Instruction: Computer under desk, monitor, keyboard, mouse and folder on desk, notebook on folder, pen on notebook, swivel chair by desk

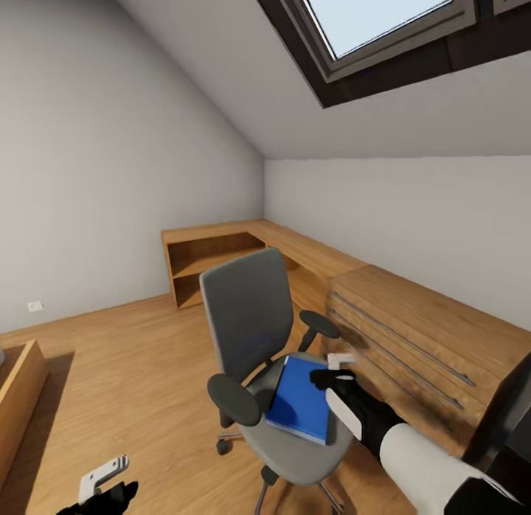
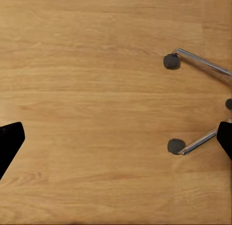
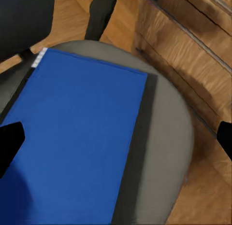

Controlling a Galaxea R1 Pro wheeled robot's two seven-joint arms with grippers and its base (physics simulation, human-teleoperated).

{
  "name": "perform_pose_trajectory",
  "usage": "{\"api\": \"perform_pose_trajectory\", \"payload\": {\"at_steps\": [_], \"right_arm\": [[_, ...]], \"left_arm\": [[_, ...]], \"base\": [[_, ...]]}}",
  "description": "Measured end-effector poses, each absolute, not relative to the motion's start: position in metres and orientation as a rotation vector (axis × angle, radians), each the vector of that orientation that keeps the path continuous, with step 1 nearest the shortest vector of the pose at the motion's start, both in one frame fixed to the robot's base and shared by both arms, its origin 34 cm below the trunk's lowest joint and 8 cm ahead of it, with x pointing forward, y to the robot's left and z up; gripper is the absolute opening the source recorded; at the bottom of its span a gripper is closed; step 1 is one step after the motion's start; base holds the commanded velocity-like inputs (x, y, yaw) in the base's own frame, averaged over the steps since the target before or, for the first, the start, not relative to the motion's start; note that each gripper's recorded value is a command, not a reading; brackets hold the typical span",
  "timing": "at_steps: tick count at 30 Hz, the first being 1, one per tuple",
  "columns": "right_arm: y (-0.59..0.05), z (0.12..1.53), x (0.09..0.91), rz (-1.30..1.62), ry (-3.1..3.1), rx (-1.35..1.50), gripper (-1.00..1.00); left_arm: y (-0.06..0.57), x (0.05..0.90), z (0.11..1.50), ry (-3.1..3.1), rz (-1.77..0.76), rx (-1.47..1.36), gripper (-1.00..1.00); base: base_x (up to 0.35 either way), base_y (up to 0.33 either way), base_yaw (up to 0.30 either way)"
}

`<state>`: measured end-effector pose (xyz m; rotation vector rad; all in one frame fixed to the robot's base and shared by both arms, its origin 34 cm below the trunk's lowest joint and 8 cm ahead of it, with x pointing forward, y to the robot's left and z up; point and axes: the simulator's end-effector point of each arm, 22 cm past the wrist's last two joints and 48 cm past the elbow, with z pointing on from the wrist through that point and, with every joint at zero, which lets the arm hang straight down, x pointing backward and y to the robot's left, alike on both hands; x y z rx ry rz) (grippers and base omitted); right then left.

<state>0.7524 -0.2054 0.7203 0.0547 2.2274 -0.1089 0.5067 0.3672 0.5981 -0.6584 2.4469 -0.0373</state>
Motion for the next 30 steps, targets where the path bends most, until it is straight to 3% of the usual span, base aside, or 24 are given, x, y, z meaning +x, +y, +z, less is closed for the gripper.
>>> {"api": "perform_pose_trajectory", "payload": {"at_steps": [8, 22, 30], "right_arm": [[-0.205, 0.802, 0.820, -0.180, 2.218, 0.040, 1.00], [-0.183, 0.793, 0.828, -0.048, 2.210, 0.028, 1.00], [-0.192, 0.776, 0.821, -0.063, 2.241, 0.046, 1.00]], "left_arm": [[0.353, 0.541, 0.606, 2.481, -0.107, -0.630, 1.00], [0.349, 0.555, 0.602, 2.446, -0.141, -0.625, 1.00], [0.350, 0.596, 0.683, 2.241, -0.201, -0.590, 1.00]], "base": [[0.000, 0.000, 0.000], [0.000, 0.000, 0.000], [0.092, 0.000, 0.000]]}}
